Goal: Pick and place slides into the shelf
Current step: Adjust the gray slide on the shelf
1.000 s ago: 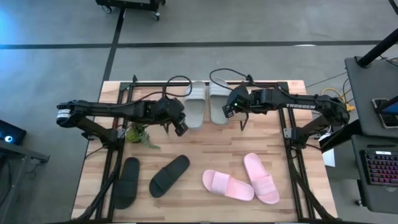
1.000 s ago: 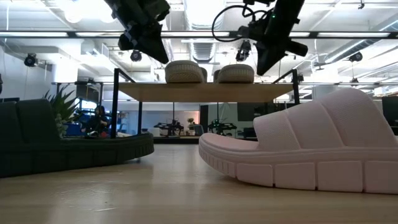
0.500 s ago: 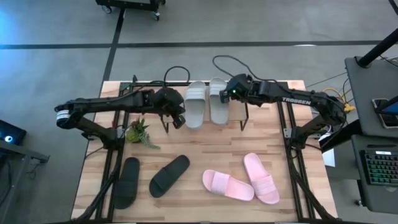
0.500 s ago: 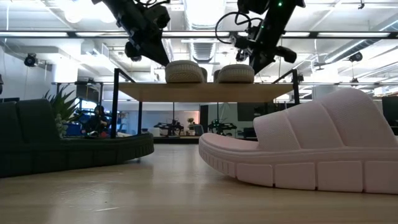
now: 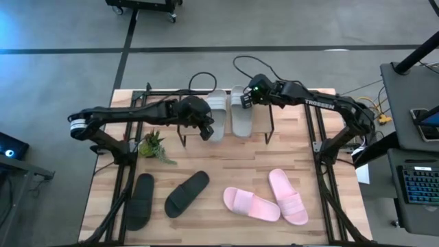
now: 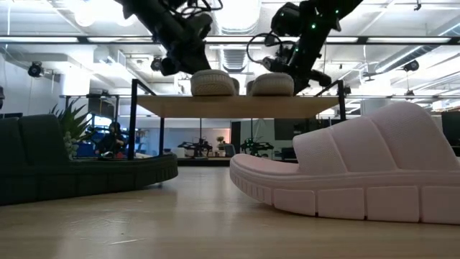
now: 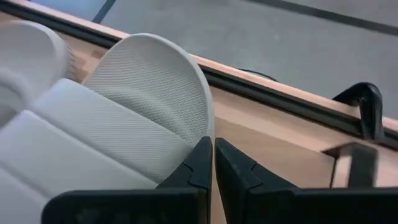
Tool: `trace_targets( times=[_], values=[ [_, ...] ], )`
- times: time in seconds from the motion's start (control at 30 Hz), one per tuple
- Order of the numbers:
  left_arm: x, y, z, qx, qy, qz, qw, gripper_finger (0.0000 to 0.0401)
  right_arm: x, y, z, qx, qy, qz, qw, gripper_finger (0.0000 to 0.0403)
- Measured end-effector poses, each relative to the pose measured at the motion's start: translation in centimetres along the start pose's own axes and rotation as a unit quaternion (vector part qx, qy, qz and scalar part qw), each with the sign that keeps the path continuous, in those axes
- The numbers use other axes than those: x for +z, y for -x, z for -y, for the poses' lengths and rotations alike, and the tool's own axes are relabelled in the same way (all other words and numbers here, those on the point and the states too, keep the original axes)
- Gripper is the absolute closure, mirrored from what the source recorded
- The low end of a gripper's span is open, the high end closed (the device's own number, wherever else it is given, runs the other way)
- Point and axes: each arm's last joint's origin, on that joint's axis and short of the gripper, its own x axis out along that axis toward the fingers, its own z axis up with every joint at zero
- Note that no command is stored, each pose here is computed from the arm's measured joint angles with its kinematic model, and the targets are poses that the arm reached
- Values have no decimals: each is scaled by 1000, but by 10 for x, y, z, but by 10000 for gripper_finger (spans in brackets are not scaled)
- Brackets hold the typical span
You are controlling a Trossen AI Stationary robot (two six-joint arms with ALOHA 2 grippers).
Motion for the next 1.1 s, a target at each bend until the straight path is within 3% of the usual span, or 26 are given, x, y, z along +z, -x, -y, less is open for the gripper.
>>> trace_targets(
  times=[0.33,0.63,0.9,1.1],
  values=[
    [2,-10,-3,3,12,7,1000,393,-8,2,-17,48,19,-15,999,390],
    [9,-10,-11,0,11,29,1000,393,-16,9,-24,57,29,-24,998,390],
    [14,7,-9,-35,15,48,998,393,-14,30,-13,40,28,-12,999,390],
    [13,28,-4,-99,16,34,994,393,-15,47,-4,27,22,-19,999,390]
  ],
)
